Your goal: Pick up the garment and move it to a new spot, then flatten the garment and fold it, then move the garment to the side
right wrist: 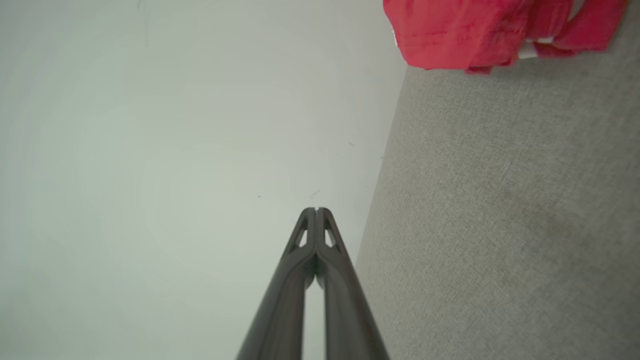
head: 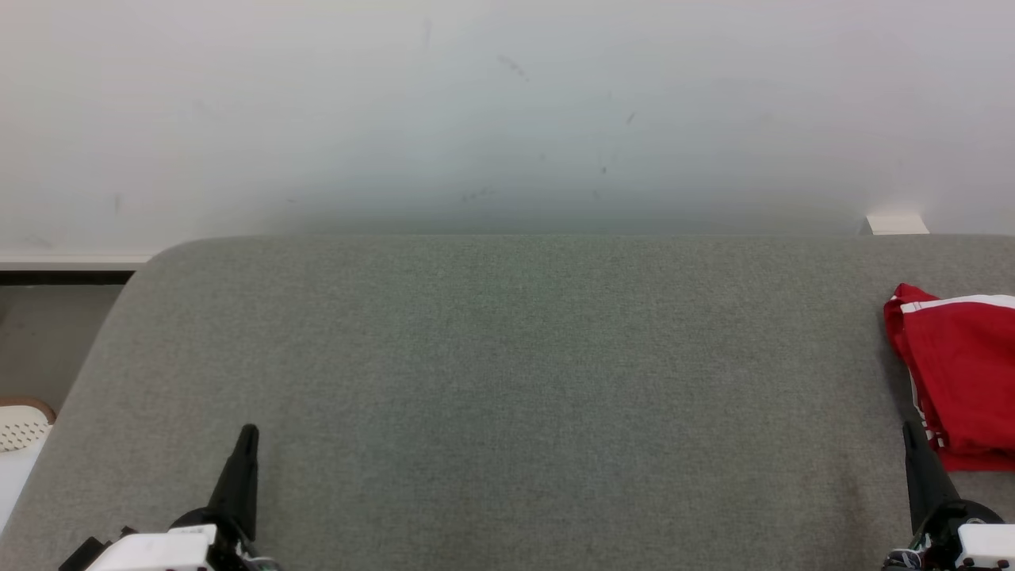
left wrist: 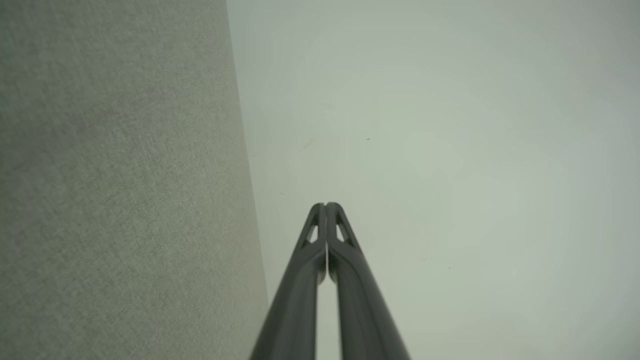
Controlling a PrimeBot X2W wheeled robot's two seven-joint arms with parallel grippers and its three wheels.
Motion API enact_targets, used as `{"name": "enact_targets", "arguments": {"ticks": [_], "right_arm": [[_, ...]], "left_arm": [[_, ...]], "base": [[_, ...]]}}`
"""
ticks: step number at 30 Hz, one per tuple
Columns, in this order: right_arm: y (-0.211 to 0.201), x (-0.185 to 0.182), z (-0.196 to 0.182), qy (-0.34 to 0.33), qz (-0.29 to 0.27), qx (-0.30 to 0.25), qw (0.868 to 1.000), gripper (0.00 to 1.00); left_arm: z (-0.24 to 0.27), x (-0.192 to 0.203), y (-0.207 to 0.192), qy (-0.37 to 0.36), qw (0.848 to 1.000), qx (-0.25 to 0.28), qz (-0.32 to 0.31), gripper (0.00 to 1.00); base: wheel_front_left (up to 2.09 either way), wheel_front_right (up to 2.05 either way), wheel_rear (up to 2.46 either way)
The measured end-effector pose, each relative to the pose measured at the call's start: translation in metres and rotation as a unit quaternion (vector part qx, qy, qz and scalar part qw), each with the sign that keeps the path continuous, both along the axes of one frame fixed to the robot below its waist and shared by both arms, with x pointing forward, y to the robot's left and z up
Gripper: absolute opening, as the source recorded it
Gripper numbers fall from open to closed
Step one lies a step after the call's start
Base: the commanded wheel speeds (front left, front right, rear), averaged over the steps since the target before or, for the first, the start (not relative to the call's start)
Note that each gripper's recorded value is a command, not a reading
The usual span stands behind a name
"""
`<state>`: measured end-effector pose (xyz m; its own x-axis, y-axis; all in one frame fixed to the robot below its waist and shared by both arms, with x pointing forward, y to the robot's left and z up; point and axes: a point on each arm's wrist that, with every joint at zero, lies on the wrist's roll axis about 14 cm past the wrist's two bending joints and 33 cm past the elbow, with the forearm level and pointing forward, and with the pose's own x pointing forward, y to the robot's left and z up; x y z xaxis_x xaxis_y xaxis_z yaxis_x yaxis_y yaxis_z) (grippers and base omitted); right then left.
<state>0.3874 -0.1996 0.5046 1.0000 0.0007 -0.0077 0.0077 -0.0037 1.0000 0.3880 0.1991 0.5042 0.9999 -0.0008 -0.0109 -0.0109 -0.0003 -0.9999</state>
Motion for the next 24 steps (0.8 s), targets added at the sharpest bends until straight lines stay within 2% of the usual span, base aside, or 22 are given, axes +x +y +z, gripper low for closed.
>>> {"name": "enact_targets", "arguments": {"ticks": [24], "right_arm": [[0.0,0.0,0.0,0.0,0.0,0.0,1.0,0.0]], "left_arm": [[0.0,0.0,0.0,0.0,1.0,0.0,0.0,0.0]], "base": [[0.0,0.0,0.0]]}}
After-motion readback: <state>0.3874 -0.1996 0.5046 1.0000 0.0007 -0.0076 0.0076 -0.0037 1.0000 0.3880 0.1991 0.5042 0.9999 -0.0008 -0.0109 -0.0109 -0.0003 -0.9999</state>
